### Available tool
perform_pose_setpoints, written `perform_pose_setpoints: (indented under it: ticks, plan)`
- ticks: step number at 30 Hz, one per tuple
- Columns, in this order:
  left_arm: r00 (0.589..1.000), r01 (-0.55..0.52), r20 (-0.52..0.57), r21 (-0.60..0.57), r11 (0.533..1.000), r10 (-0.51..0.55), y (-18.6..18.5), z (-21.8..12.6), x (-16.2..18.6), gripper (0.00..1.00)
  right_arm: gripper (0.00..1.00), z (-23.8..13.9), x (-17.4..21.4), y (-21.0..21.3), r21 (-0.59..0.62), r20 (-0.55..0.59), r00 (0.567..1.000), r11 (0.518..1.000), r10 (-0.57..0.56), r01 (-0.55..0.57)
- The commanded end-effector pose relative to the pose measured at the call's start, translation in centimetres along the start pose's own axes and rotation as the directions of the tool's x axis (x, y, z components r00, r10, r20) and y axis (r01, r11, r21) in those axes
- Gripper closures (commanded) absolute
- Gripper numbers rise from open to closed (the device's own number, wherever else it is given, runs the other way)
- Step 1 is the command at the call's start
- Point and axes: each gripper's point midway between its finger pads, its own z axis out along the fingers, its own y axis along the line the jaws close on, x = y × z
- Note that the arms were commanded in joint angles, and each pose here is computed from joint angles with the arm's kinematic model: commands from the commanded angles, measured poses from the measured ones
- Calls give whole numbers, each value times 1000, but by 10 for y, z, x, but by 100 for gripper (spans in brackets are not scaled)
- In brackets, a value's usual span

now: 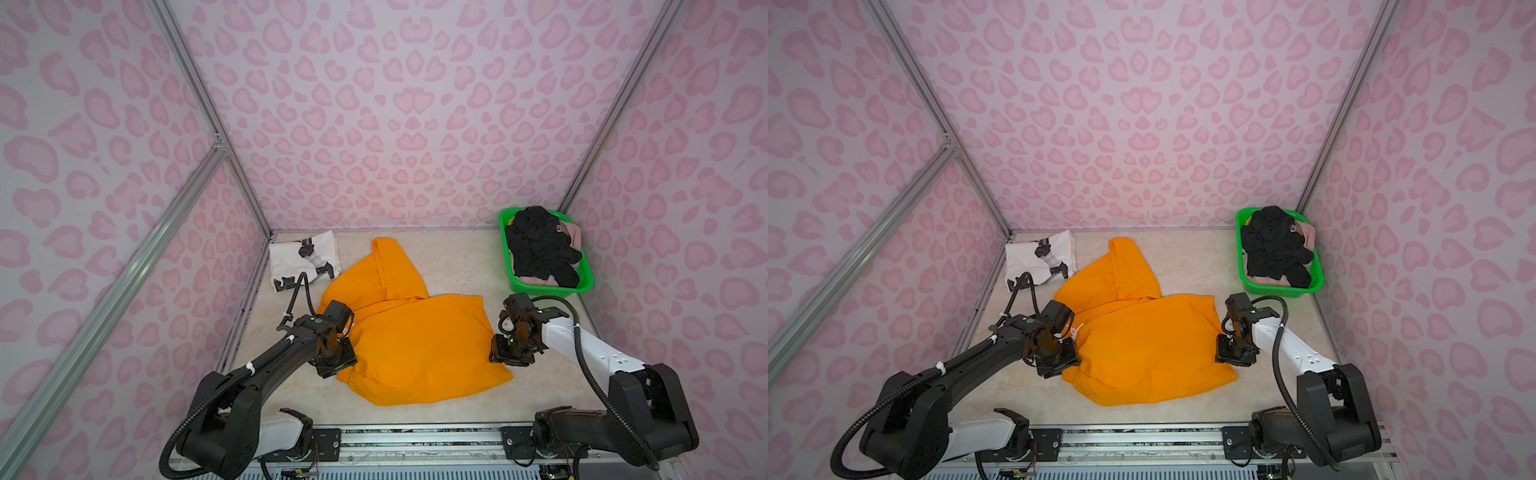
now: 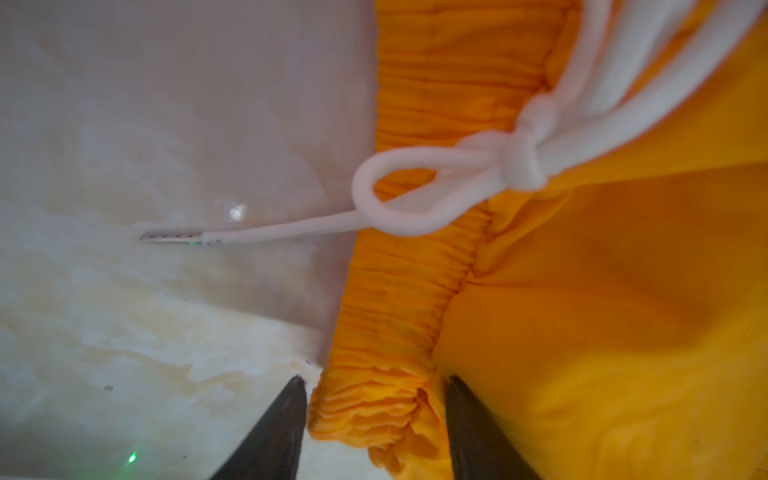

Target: Fold and stack the mixed laundry pile

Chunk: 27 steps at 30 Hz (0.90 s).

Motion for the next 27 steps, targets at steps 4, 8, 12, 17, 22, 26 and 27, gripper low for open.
perform_pose_setpoints:
  ticks: [4, 8, 12, 17, 22, 26, 27]
  plan:
    - [1000, -17, -25, 54, 998, 19, -10, 9, 1, 58, 60, 11, 7, 10, -86, -28, 999, 995, 46, -48]
    - [999, -9, -31, 43, 999, 10, -8, 10, 3, 77, 80, 4, 6, 15, -106, -12, 999, 993, 48, -49]
    - [1000, -23, -18, 26, 999, 24, -9, -1, -2, 86, 94, -19, -2, 19, -106, 41, 999, 994, 31, -27]
    - [999, -43, 2, -1, 999, 43, -8, -22, -8, 93, 100, -50, -7, 17, -70, 114, 993, 997, 20, -12]
    - [999, -52, 14, 3, 999, 52, -9, -48, -11, 94, 100, -71, -4, 18, -76, 182, 983, 997, 25, -11]
    - [998, -61, 18, 18, 998, 60, -8, -65, -12, 95, 100, -72, 0, 17, -88, 203, 979, 996, 38, -20]
    - [998, -66, 15, 20, 998, 66, -8, -68, -11, 95, 100, -69, 2, 16, -88, 195, 980, 996, 43, -26]
